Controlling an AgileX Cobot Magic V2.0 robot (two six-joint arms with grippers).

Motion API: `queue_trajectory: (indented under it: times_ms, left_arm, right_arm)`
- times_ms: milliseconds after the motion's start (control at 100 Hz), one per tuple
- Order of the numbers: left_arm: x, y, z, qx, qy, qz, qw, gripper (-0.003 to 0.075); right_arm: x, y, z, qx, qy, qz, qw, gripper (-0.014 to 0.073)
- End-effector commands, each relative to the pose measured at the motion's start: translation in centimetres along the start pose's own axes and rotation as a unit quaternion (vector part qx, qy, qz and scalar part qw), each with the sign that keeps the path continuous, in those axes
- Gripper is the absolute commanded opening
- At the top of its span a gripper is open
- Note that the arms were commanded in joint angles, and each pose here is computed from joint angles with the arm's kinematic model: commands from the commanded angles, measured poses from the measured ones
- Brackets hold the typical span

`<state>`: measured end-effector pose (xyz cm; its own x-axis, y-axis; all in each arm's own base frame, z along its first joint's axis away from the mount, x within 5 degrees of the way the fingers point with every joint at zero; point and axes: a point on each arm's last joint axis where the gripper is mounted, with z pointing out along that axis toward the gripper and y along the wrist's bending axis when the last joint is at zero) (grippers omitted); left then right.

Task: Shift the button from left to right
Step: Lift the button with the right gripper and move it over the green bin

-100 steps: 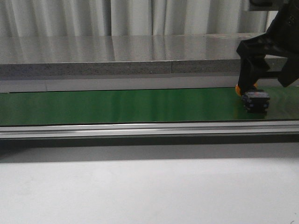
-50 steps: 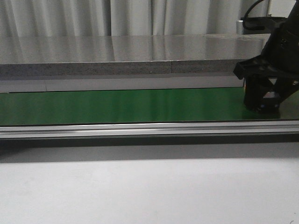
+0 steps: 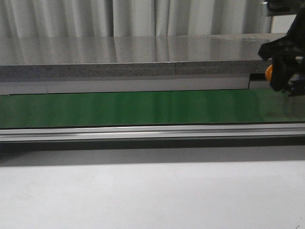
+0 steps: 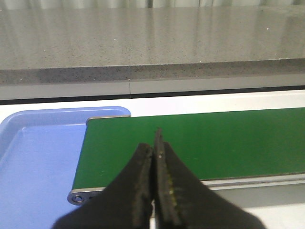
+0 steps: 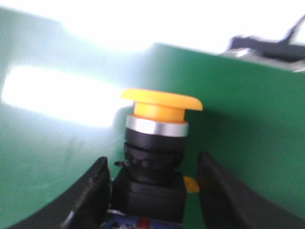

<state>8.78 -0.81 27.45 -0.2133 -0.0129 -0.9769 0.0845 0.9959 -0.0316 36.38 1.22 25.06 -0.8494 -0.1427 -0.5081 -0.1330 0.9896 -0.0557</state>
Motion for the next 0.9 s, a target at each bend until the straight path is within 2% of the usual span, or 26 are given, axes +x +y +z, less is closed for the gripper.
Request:
queue_trajectory:
  times_ms: [0, 210, 400, 550, 740, 890]
  left_arm:
    - [-1.6, 0.0, -0.2, -0.003, -0.052, -0.004, 0.999, -0.0021]
    - [-1.6, 0.0, -0.2, -0.003, -0.052, -0.004, 0.999, -0.0020]
    - [-1.6, 0.0, -0.2, -0.003, -0.052, -0.004, 0.999, -0.0020]
    - [-1.6, 0.0, -0.2, -0.003, -0.052, -0.004, 0.999, -0.0020]
    - [-1.6, 0.0, -0.2, -0.003, -0.052, -0.004, 0.999, -0.0020]
    - [-1.6, 0.0, -0.2, -0.003, -0.052, -0.004, 0.999, -0.0020]
  right_arm:
    - [-2.1, -2.5, -3.8, 0.036, -0.071, 0.009, 0.997, 0.0099]
    - [-2.4, -7.7, -5.5, 0.088, -0.091, 0.037, 0.991, 0.0099]
    - [-0.9, -12.4, -5.8, 0.133, -0.078, 0.038, 0.987, 0.0099]
    - [0.8, -15.8, -5.0, 0.153, -0.054, 0.073, 0.984, 0.0099]
    - [3.0, -18.2, -2.3, 0.149, 0.004, 0.105, 0.983, 0.0099]
    - [4.2, -18.7, 0.6, 0.128, 0.054, 0.101, 0.985, 0.0099]
